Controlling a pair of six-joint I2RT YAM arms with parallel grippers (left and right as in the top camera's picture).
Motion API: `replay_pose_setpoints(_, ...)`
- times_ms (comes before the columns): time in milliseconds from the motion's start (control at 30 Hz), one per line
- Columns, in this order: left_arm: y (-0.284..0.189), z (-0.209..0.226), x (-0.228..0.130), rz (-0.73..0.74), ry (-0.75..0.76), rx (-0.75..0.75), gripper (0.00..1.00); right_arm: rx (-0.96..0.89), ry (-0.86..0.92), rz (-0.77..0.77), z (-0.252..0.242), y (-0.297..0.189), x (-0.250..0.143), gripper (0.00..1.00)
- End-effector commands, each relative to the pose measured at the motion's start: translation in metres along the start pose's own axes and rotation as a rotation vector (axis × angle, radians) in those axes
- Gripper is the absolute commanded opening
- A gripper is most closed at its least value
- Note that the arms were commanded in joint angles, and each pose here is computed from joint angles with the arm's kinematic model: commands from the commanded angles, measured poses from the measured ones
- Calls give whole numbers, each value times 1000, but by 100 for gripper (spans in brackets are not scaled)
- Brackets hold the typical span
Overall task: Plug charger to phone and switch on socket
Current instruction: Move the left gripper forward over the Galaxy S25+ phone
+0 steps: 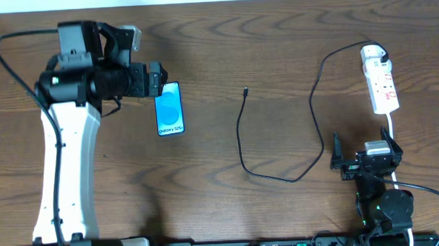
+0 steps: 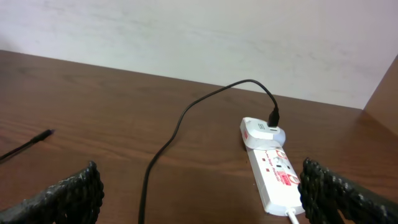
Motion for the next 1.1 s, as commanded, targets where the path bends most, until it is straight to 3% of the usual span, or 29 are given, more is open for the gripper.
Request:
replay_pose_setpoints(0,2,0,4,10,-8,-11,98,-1,-7,-1,1,0,-1,99)
replay_pose_setpoints(700,7,2,8,0,-24,-8,98,-1,-7,-1,1,0,-1,99)
replay_pose_setpoints(1067,54,19,-6,114,-85,179,98,-1,-7,0,1,0,-1,99)
Point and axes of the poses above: each gripper's point midway between its finger pads, its own y axis out along the fingers, its own z axis along the line the jaws close on, x = y × z, the point moved 1 cm from there along -y, back along the fingers, and after that the axes turned 6 degrees about -y, right-handed, at the moved point
